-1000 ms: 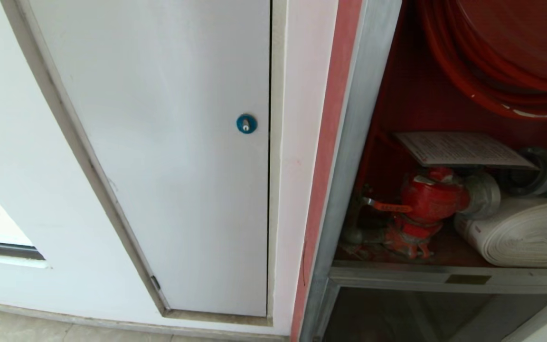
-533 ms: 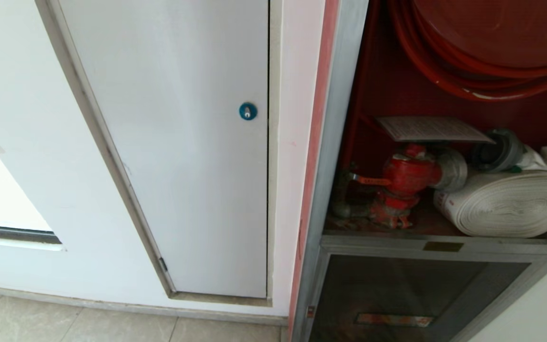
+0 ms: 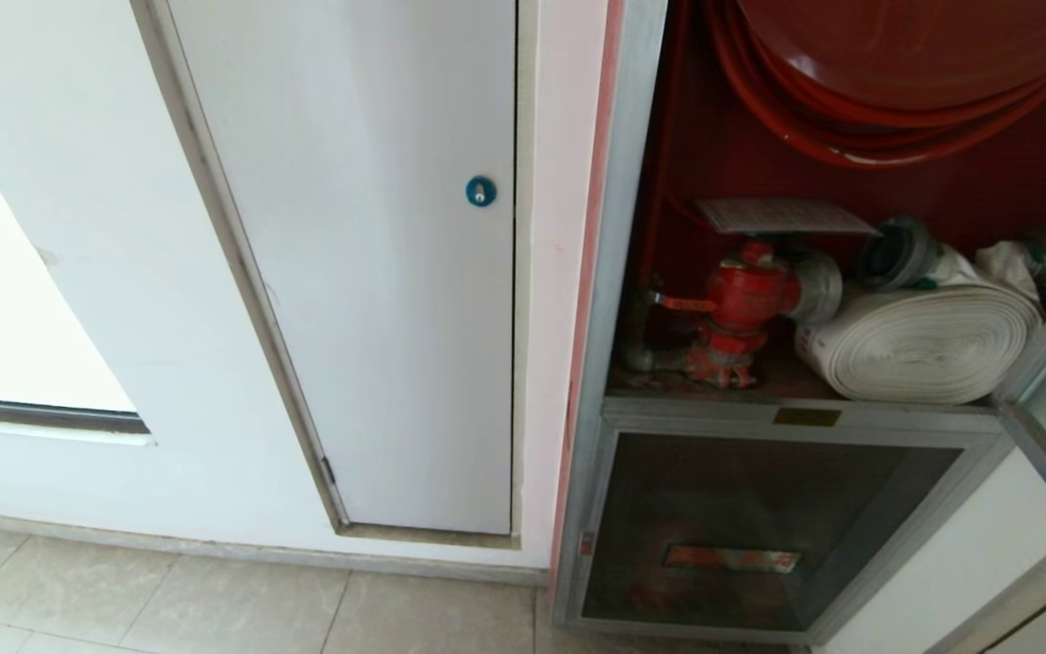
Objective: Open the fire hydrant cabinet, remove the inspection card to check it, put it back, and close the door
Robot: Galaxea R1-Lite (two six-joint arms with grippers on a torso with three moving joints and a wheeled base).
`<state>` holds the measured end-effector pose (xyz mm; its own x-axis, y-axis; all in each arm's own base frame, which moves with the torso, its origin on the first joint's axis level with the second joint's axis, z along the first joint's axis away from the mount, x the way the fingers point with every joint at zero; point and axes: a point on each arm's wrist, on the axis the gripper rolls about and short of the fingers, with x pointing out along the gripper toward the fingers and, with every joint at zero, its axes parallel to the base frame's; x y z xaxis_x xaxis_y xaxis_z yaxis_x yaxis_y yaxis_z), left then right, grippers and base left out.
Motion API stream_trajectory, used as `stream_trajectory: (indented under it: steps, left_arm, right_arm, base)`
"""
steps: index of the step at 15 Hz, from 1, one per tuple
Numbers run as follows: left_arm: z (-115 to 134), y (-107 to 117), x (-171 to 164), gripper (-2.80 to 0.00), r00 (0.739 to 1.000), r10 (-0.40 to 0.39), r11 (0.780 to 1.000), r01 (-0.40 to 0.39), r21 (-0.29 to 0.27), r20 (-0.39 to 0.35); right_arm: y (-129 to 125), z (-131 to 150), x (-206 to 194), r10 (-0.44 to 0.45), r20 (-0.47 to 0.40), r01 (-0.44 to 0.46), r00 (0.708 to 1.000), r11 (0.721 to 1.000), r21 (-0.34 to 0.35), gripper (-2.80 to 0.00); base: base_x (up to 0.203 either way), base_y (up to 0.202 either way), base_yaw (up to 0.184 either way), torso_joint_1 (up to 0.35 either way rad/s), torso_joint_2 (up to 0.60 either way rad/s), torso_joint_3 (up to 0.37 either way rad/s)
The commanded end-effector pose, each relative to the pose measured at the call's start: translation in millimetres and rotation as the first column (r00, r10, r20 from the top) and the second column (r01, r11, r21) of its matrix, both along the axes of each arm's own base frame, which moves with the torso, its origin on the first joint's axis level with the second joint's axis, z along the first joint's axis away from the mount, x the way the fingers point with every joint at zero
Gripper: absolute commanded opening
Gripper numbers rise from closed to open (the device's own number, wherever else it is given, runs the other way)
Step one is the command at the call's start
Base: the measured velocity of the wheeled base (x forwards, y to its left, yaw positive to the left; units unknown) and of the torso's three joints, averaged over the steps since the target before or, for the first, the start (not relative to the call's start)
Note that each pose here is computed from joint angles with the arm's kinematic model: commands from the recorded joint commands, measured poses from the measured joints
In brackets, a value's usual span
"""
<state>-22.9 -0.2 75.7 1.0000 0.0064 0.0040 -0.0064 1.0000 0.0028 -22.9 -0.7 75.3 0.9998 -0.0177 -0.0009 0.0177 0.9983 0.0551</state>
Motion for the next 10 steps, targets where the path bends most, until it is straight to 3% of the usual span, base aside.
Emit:
stream_trajectory:
  steps: [1,10]
  left_arm:
    - [-0.4,0.0,0.2,-2.80,1.000,0.000,1.000,0.000,0.000,-0.003]
    - [-0.4,0.0,0.2,-2.80,1.000,0.001,1.000,-0.001,0.000,-0.003]
  right_arm:
    - [0.0,0.0,-0.1,0.001,0.001,-0.001,1.000,1.000,0.000,-2.80]
    - [0.0,0.0,-0.1,0.001,0.001,-0.001,1.000,1.000,0.000,-2.80]
  base:
    - [-0.194,0.000,0.001,0.000,0.00,0.005]
    - [-0.197,0.000,0.002,0.003,0.00,0.002]
